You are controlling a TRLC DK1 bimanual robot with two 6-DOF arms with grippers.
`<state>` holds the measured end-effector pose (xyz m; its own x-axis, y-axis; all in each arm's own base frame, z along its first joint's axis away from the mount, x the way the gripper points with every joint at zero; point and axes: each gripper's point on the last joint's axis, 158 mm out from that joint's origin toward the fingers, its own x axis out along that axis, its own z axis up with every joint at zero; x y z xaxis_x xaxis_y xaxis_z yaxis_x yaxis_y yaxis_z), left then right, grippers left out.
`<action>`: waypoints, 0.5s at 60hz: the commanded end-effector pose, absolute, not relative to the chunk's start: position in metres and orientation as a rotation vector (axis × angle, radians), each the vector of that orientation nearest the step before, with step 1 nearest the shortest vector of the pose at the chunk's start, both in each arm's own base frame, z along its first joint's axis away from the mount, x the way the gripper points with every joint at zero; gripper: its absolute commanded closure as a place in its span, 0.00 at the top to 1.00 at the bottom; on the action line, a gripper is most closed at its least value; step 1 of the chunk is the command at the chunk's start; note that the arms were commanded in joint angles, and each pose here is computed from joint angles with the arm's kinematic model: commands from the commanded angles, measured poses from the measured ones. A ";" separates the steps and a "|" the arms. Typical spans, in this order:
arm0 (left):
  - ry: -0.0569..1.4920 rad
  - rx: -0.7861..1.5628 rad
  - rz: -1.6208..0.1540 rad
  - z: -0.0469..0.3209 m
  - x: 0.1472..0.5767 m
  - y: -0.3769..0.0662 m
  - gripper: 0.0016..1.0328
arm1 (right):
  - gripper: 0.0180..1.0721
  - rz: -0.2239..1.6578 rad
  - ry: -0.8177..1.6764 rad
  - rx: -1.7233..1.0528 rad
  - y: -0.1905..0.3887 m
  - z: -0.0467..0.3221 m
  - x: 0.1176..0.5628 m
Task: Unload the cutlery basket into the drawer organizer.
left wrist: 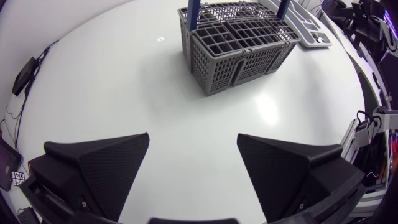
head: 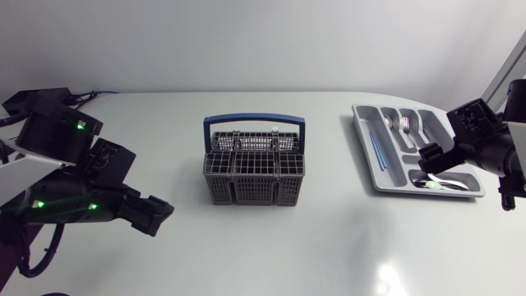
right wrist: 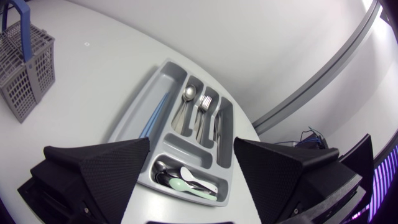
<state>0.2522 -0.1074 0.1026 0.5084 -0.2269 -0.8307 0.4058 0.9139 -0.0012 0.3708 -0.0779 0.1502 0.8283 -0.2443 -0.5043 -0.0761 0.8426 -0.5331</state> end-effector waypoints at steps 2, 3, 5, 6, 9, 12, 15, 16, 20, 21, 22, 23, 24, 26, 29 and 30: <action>0.971 0.239 -0.380 0.097 0.244 -0.095 0.96 | 0.96 -0.077 0.583 -0.539 -0.057 0.154 0.359; 0.969 0.239 -0.380 0.098 0.243 -0.094 0.96 | 0.96 -0.075 0.579 -0.536 -0.055 0.156 0.358; 0.966 0.245 -0.378 0.098 0.241 -0.091 0.96 | 0.96 -0.059 0.577 -0.526 -0.046 0.157 0.357; 0.966 0.245 -0.376 0.098 0.241 -0.090 0.96 | 0.96 -0.052 0.577 -0.520 -0.043 0.157 0.356; 0.961 0.248 -0.372 0.098 0.238 -0.087 0.96 | 0.96 -0.044 0.571 -0.506 -0.038 0.159 0.356; 0.954 0.252 -0.367 0.099 0.235 -0.082 0.96 | 0.96 -0.019 0.577 -0.492 -0.028 0.156 0.355; 0.948 0.259 -0.366 0.100 0.232 -0.079 0.96 | 0.96 0.009 0.575 -0.500 -0.018 0.154 0.354; 0.948 0.263 -0.364 0.100 0.230 -0.077 0.96 | 0.96 0.022 0.570 -0.503 -0.013 0.153 0.354; 0.941 0.268 -0.351 0.101 0.228 -0.071 0.96 | 0.96 0.014 0.556 -0.511 -0.010 0.156 0.351; 0.936 0.270 -0.348 0.102 0.227 -0.069 0.96 | 0.96 0.017 0.558 -0.510 -0.008 0.155 0.351; 0.936 0.272 -0.346 0.101 0.227 -0.068 0.96 | 0.96 0.020 0.557 -0.513 -0.007 0.156 0.350; 0.934 0.272 -0.344 0.102 0.227 -0.067 0.96 | 0.96 0.017 0.556 -0.511 -0.007 0.156 0.350; 0.931 0.273 -0.341 0.102 0.226 -0.065 0.96 | 0.96 0.018 0.557 -0.509 -0.006 0.155 0.350; 0.928 0.278 -0.336 0.102 0.225 -0.062 0.96 | 0.96 0.018 0.547 -0.503 -0.005 0.158 0.348; 0.925 0.281 -0.326 0.102 0.224 -0.058 0.96 | 0.96 0.004 0.530 -0.492 -0.007 0.163 0.346; 0.922 0.280 -0.322 0.102 0.223 -0.056 0.96 | 0.96 -0.014 0.520 -0.486 -0.009 0.166 0.346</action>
<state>0.2308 -0.0650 0.1122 0.5749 -0.1703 -0.8003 0.3808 0.9214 0.0775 0.3524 -0.0065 0.1663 0.8670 -0.1178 -0.4841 -0.1427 0.8722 -0.4678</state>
